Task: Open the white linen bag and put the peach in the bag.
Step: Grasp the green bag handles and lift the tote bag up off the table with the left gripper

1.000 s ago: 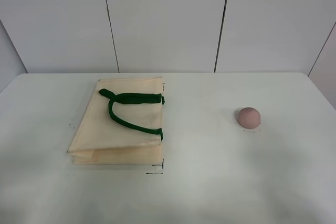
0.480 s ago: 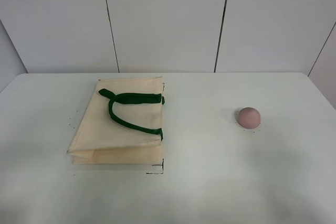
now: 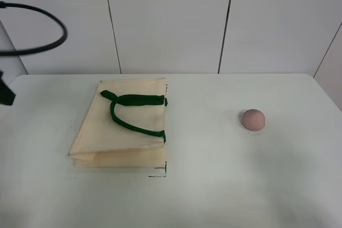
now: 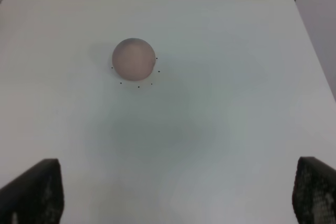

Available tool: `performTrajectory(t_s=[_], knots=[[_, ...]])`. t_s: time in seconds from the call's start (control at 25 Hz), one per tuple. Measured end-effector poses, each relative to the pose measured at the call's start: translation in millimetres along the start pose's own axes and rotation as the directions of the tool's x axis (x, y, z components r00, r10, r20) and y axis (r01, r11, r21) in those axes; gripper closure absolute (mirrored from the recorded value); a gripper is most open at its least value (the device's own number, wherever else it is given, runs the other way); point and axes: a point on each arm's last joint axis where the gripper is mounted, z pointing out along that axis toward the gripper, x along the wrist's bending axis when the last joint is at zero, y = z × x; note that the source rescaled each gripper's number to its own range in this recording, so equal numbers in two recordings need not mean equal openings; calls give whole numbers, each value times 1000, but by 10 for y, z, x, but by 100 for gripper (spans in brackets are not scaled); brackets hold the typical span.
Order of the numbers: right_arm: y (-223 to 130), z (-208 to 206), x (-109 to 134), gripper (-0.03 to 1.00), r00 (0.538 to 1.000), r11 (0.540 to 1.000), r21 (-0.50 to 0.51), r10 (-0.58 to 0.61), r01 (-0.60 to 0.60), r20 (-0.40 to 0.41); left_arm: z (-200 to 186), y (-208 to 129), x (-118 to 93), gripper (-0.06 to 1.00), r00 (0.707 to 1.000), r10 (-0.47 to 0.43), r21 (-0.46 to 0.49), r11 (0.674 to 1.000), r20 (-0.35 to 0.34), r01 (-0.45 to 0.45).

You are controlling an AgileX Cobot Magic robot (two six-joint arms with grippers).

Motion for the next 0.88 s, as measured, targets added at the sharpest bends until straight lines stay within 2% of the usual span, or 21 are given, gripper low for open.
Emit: performTrajectory(t_s=[0.16,0.2,0.44,0.6,0.76,0.88], knots=[[0,0,0,0,1000,1000,0,0,0,0,578,601,-17,-5,1000,1,121,993,-2,0],[0,0,0,0,1000,1000,0,0,0,0,578,601,-17,-5,1000,1,121,993,-2,0],[0,0,1,0,1000,1000,0,1,-1,-1,1332,1119,-118,-5,998,-51,228,973,27,44],[0,0,2,0,1000,1000,0,1,-1,-2,1606,1274,-440,-5,998,-51,245,969,43,39],[0,0,2,0,1000,1000,0,1,-1,-2,1873,1354,-1005,-5,996,-28,253,967,79,7],[0,0,2,0,1000,1000,0,1,-1,-2,2110,1350,-1189,-5,997,-25,279,960,77,2]])
